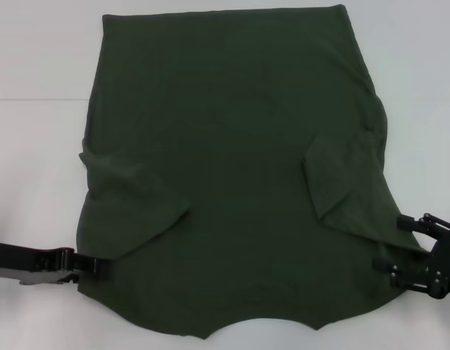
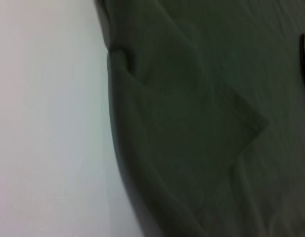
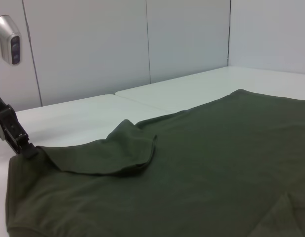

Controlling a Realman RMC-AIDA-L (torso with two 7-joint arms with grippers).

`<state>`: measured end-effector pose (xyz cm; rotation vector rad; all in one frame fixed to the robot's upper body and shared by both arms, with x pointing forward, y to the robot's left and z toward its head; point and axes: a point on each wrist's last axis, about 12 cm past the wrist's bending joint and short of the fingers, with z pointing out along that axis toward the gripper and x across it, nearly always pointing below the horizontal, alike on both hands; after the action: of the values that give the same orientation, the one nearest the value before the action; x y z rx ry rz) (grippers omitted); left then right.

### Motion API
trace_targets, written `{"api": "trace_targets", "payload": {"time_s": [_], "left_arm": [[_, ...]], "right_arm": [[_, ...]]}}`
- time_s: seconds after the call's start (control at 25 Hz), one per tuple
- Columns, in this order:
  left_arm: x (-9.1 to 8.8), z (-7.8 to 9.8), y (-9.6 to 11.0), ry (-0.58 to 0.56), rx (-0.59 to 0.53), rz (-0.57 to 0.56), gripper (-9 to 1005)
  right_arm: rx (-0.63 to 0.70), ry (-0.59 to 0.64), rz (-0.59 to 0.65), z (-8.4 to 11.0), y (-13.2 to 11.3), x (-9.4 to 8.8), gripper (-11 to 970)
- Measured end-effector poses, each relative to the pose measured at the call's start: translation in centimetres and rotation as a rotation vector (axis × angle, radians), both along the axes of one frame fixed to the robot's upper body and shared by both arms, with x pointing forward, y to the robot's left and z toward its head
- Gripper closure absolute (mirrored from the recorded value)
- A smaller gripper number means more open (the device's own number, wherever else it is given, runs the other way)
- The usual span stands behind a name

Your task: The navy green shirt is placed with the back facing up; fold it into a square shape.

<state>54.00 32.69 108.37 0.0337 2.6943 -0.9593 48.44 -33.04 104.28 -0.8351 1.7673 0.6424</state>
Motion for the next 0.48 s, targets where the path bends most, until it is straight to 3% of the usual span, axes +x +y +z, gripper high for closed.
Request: {"api": "trace_targets", "payload": {"time_s": [0.16,0.36,0.48], "left_arm": [[0.11,0.11,0.08,-0.009,0.008,-0.005,447],[0.2,0.06,0.29,-0.026,0.023,-0.002,684],[0.24,0.02,0.33,-0.035,0.028,-0.007,903]], "right_arm": [[0.001,0.0,-0.001,0.01,-0.01,0.01,40],[0.001,0.0,-0.001,0.01,-0.01,0.01,40],[0.003,-0.001,0.002,0.05,0.04,0.03,40]]}}
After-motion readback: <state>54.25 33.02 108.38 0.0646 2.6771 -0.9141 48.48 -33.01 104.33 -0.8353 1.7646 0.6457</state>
